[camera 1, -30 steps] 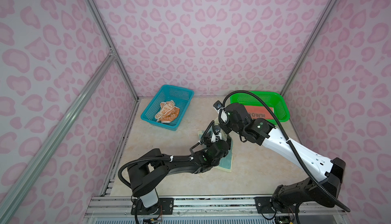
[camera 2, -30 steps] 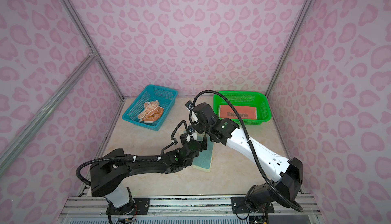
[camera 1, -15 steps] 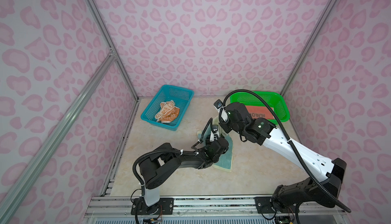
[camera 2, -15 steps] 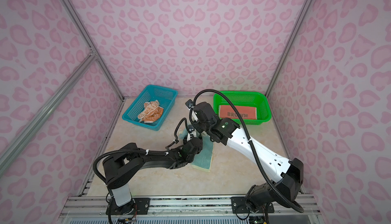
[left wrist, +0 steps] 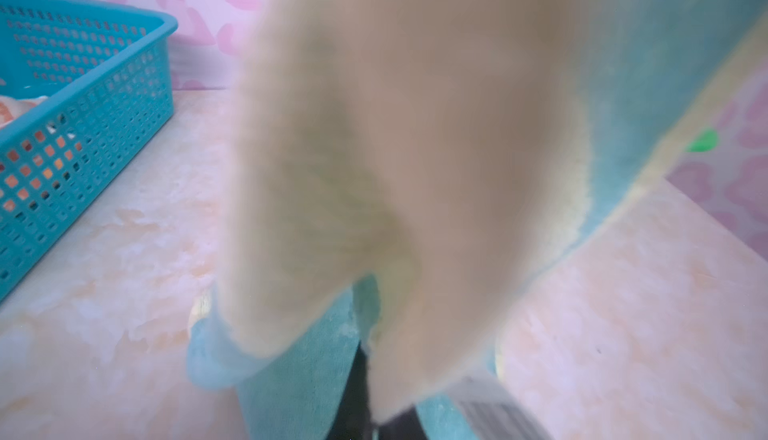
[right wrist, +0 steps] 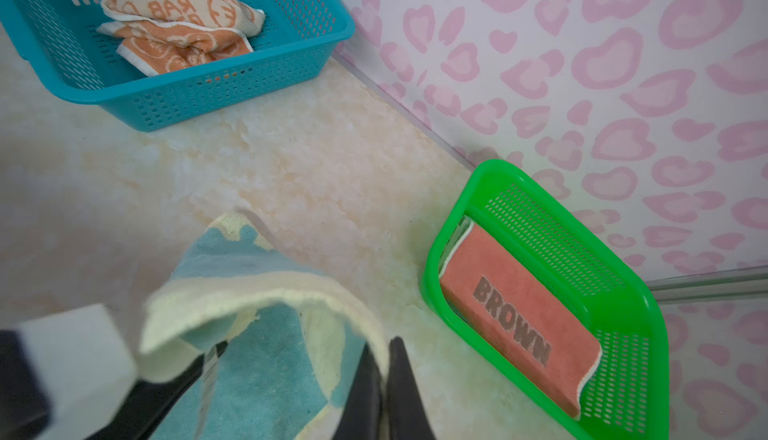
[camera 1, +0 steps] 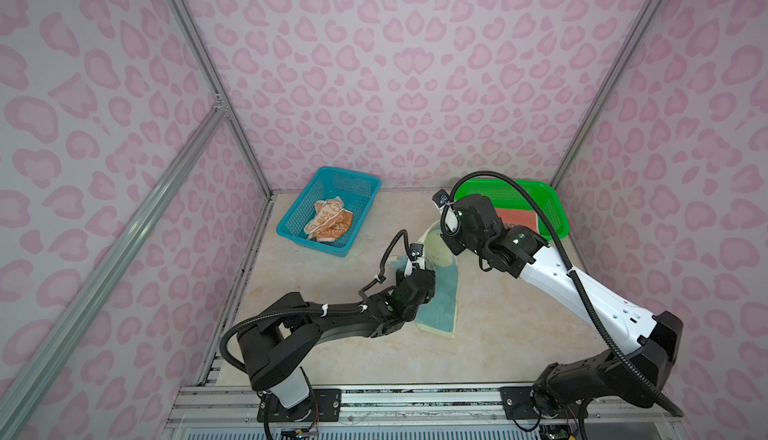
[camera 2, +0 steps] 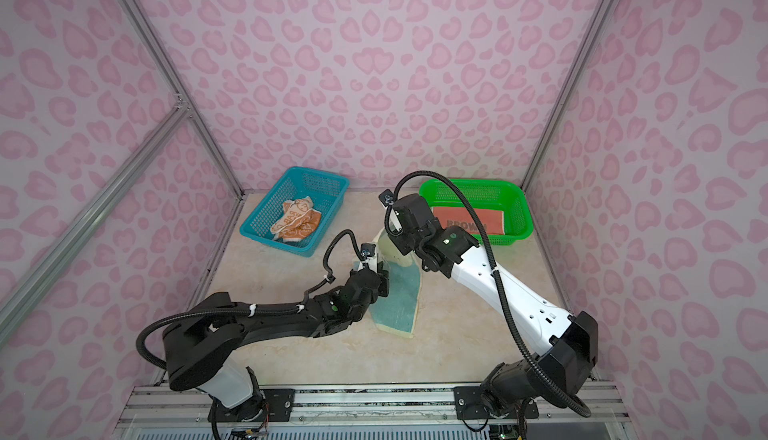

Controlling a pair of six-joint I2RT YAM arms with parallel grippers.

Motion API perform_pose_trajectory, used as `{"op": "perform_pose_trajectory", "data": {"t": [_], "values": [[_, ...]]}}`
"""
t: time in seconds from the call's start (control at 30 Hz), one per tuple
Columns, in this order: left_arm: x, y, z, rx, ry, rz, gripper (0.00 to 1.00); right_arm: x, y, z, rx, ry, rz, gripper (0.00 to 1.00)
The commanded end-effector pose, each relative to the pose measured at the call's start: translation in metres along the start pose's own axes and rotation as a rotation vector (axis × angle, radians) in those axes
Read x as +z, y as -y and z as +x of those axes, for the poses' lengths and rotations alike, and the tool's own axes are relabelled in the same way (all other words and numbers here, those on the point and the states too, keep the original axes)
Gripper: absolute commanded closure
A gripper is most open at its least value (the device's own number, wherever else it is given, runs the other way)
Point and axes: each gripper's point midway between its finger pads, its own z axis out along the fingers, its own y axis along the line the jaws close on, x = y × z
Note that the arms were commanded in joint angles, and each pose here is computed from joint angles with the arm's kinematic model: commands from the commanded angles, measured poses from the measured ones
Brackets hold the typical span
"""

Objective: Fold and stack the towels
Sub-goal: 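Raise the whale towel high with both grippers, holding its edge taut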

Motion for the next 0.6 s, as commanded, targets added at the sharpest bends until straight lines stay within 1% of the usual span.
{"op": "perform_pose_trajectory", "data": {"t": [0.0,0.1,0.17,0.23,0.4,0.5,0.57], "values": [[-0.015,0.013,0.005,0.103,-0.107,0.148,0.97,0.009,-0.005,0.017,0.014,-0.046,-0.08,1.0],[-0.027,0.011,0.006,0.181,-0.189,0.18,0.97,0.011,-0.001,0.029,0.038,-0.064,-0.113,1.0],[-0.036,0.006,0.004,0.198,-0.215,0.2,0.97,0.01,-0.001,0.037,0.052,-0.069,-0.148,1.0],[-0.044,-0.002,0.001,0.186,-0.244,0.226,0.97,0.008,0.003,0.044,0.072,-0.072,-0.167,1.0],[-0.061,-0.019,-0.017,0.116,-0.252,0.275,0.97,0.003,0.006,0.058,0.103,-0.078,-0.193,1.0],[-0.066,-0.022,-0.024,0.088,-0.267,0.313,0.97,0.0,0.002,0.061,0.105,-0.075,-0.215,1.0],[-0.067,-0.025,-0.026,0.082,-0.279,0.316,0.97,-0.001,0.001,0.061,0.107,-0.075,-0.222,1.0]]}}
